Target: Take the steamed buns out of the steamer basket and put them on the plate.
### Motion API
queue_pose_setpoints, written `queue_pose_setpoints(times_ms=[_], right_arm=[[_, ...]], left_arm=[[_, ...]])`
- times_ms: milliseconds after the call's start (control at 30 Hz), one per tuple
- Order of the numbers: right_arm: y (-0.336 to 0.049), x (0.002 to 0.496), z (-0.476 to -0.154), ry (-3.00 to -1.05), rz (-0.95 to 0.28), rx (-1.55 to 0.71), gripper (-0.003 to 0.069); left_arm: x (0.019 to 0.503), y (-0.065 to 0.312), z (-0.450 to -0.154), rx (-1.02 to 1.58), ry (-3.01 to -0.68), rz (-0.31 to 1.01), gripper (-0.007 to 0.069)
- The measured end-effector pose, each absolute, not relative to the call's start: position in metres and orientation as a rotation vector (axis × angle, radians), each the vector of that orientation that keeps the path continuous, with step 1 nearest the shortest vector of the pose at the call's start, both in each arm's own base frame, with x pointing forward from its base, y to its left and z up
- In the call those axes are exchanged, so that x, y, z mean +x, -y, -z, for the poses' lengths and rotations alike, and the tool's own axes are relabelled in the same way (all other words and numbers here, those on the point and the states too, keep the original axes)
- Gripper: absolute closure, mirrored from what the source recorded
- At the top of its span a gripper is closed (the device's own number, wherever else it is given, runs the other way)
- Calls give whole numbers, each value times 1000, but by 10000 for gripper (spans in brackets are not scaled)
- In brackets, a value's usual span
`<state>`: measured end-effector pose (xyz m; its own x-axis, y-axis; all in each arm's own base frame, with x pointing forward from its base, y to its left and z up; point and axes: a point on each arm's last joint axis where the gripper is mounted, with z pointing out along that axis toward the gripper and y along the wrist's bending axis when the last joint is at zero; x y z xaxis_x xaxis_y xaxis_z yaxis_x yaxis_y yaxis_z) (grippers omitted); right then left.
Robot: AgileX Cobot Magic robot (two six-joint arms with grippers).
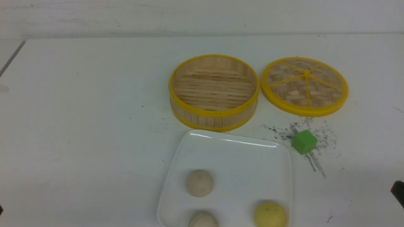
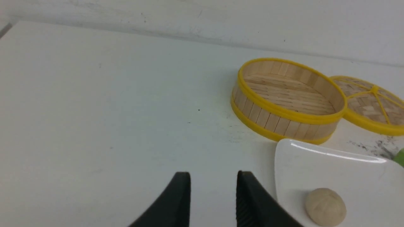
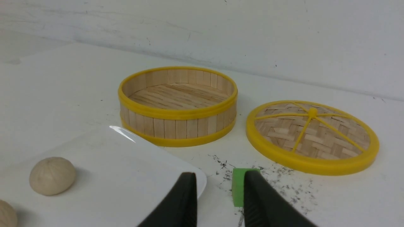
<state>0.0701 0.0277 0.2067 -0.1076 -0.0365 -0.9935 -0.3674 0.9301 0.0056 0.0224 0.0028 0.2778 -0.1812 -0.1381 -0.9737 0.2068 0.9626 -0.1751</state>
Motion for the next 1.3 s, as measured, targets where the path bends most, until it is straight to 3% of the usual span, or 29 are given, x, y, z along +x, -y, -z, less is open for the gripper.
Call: queue_pose_setpoints(times_ms=[167,300,367,500,933,1300], right_arm=[[-28,70,-207,-1664,-287,-312,419],[-28,70,-207,-1664,-287,-312,419],[-28,70,-207,-1664,-287,-312,419],[-28,70,-207,-1664,-287,-312,419],[-28,70,-207,-1664,-287,-312,419],[-28,70,-207,-1664,-287,-312,419]], left_arm=[[23,-1,-286,102,-1636,306,385],[25,-3,-284,101,-1624,188,385],[26,-4,-280,146,-1630,192,385],[34,-6,-260,185,-1693,72,385],[46,-2,-211,83,-1840,147,385],[51,-2,-174,28,-1910,60,385]])
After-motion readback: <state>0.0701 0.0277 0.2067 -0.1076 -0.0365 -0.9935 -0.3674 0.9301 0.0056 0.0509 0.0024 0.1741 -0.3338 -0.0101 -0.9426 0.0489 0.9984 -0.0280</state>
